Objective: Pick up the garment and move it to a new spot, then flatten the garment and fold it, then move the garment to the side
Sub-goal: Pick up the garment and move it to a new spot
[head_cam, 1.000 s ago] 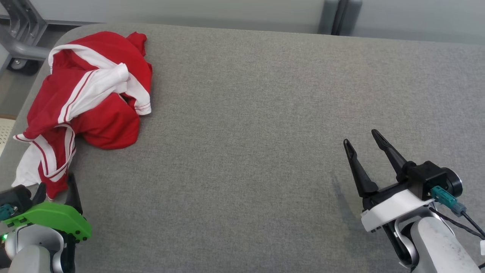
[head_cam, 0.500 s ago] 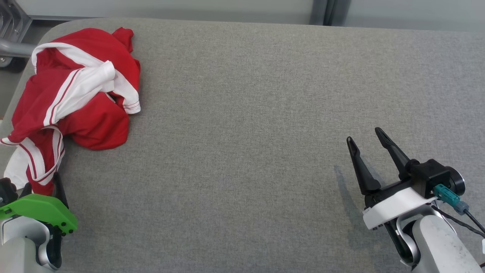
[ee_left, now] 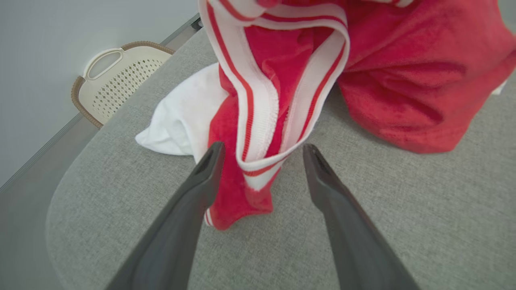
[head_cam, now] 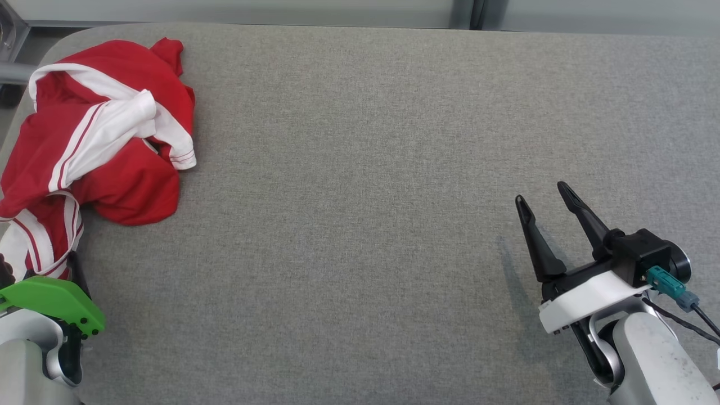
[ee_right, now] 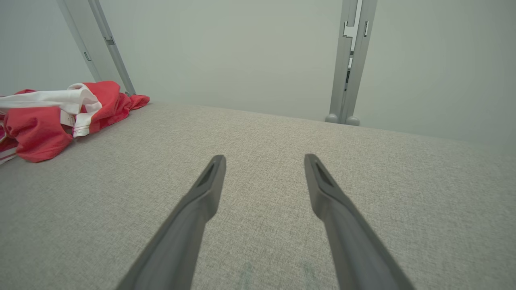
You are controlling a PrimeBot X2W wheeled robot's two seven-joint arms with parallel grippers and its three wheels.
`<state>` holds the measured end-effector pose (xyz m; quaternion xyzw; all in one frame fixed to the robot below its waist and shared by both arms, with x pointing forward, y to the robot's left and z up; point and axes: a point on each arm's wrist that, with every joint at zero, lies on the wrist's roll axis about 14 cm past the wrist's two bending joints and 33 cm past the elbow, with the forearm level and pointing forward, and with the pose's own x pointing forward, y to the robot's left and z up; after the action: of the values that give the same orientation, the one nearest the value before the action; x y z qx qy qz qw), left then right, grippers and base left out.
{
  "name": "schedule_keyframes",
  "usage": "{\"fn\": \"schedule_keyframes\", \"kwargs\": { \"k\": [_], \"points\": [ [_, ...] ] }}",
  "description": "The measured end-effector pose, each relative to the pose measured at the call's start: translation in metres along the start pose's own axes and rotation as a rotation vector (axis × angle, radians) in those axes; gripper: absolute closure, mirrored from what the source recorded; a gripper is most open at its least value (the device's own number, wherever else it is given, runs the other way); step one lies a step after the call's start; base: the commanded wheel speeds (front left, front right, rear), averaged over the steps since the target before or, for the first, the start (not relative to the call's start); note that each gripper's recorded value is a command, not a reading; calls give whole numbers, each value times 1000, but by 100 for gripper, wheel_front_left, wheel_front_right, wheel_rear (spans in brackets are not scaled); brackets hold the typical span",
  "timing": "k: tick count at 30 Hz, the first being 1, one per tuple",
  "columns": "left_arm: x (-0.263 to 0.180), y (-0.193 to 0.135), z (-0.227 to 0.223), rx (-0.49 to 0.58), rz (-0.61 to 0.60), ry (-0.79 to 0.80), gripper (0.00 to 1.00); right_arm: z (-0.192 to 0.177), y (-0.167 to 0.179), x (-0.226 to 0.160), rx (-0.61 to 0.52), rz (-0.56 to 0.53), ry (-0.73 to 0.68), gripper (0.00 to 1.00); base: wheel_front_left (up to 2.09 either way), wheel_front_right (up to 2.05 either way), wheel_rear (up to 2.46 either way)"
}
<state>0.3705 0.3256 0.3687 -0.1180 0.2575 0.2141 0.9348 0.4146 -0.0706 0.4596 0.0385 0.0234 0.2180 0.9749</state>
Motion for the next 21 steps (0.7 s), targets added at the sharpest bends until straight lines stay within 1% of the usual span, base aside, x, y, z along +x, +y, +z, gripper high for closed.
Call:
{"fn": "schedule_keyframes", "kwargs": {
  "k": [8,18,19,20,21],
  "points": [
    [4,5,-8,12,16,33,0,-4,-3,0,8,-6,10,0,0,0,0],
    [12,0,-5,13,11,27,0,-6,-6,2,10,-14,14,0,0,0,0],
    [12,0,-6,13,12,29,3,-6,-7,2,10,-14,12,0,0,0,0],
    [12,0,-7,13,13,32,9,-5,-7,4,9,-13,8,0,0,0,0],
    [12,0,-8,14,15,36,27,-4,-7,4,8,-13,6,0,0,0,0]
  ]
}}
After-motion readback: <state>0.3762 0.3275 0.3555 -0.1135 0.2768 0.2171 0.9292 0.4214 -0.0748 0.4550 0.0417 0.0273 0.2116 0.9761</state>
